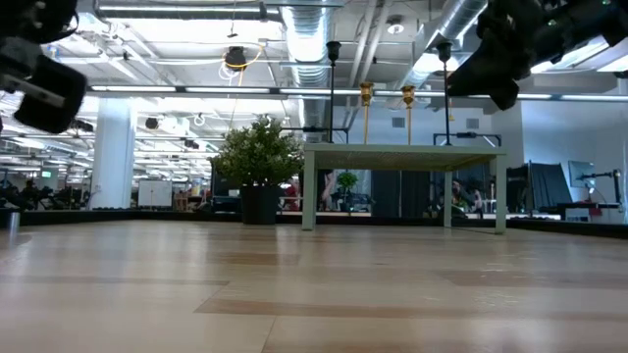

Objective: Pick & Place candle stick holders
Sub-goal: Put the black candle holder on the shelf

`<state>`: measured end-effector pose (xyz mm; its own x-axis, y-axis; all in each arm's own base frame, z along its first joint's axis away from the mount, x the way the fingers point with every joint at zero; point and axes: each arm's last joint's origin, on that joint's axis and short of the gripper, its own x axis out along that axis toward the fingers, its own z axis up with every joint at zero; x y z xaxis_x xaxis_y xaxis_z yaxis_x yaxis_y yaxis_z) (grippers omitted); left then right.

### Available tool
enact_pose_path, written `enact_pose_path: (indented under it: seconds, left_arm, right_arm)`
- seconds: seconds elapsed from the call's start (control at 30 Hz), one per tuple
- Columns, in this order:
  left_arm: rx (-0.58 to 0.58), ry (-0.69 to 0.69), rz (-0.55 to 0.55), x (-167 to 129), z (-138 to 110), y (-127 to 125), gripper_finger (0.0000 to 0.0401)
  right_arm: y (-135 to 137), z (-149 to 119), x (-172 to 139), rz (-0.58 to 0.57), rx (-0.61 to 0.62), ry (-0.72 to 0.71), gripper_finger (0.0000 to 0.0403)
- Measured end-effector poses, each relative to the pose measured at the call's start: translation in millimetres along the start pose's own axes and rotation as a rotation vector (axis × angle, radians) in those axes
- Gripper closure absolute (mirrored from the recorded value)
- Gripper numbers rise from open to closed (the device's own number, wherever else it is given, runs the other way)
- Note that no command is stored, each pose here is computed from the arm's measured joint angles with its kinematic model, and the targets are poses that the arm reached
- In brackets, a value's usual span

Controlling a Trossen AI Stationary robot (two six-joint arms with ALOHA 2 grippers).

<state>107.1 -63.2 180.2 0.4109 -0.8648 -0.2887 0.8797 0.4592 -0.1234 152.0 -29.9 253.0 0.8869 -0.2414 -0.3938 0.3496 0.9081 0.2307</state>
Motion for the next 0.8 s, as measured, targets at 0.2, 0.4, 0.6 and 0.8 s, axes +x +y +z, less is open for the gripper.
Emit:
enact_pose_path:
  seconds: [0.2, 0.4, 0.6, 0.8]
  left_arm:
    - [0.049, 0.016, 0.038, 7.0, -8.0, -4.2, 0.0396]
    - [0.062, 0.023, 0.149, 7.8, -7.2, -2.5, 0.0396]
    - [0.036, 0.019, 0.127, 7.9, -7.2, -3.2, 0.0391]
    - [0.052, 0.044, 0.124, 10.3, -9.4, -1.5, 0.0388]
  right_arm:
    - [0.8, -0.3, -0.1, 0.005, 0.097, 0.002, 0.0294]
    - [1.2, -0.4, 0.0, 0.007, 0.102, 0.003, 0.0294]
    - [1.1, -0.4, -0.1, 0.007, 0.103, 0.003, 0.0294]
    - [1.2, -0.5, -0.1, 0.007, 0.102, 0.003, 0.0294]
